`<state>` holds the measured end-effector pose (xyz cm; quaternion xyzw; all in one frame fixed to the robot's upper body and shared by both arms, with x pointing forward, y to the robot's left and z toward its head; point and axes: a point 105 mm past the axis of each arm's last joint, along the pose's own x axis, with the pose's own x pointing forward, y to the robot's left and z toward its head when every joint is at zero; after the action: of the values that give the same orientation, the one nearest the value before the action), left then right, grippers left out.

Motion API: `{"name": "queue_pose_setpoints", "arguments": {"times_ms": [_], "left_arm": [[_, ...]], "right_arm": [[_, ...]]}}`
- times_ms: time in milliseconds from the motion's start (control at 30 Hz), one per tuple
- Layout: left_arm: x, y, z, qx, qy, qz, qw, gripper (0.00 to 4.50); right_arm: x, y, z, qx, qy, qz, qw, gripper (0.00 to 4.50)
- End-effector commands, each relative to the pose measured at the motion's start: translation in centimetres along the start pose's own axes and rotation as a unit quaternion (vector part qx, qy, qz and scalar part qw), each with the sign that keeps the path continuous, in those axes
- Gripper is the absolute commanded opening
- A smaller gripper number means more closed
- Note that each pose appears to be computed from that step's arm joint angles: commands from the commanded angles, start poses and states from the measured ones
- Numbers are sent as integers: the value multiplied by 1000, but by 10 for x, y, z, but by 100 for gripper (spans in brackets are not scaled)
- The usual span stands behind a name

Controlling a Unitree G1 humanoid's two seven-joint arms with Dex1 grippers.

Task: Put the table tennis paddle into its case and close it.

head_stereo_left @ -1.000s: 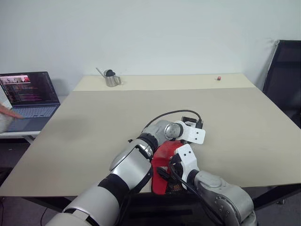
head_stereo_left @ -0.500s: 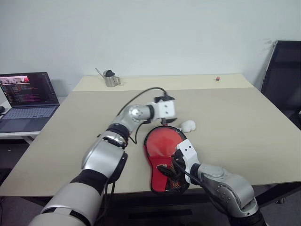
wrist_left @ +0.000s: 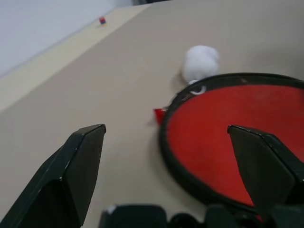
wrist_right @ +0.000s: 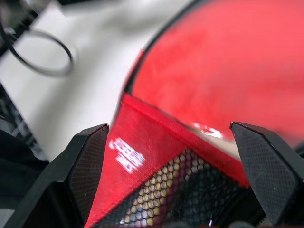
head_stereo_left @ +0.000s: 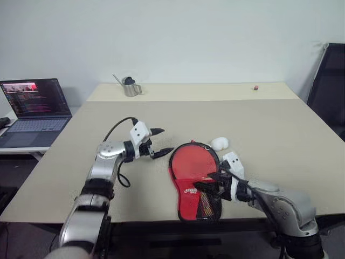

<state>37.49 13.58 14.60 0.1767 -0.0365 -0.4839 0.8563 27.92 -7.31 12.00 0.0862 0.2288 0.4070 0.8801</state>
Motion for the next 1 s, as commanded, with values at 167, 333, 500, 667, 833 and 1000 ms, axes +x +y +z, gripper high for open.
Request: {"name": "queue_pose_setpoints", "arguments": {"times_ms": [167, 333, 500, 667, 833, 1000], "left_arm": [[12, -32, 32, 5, -28, -40, 999, 449], [33, -51, 24, -2, -16, -64, 998, 449], [55, -67, 13, -2, -7, -81, 997, 449], [62, -74, 8, 7, -1, -90, 996, 449], [59, -75, 6, 4, 0, -86, 996, 449], [55, -75, 4, 5, 7, -84, 996, 449]], "right_arm": [[-35, 1, 42, -39, -58, 27, 997, 450], [-51, -21, 64, -64, -69, -3, 996, 450], [-50, -74, 93, -124, -80, -108, 983, 450], [-32, -117, 113, -109, -86, -170, 976, 450], [-5, -130, 120, -70, -99, -170, 978, 450], [19, -134, 117, -40, -100, -163, 981, 450]]}}
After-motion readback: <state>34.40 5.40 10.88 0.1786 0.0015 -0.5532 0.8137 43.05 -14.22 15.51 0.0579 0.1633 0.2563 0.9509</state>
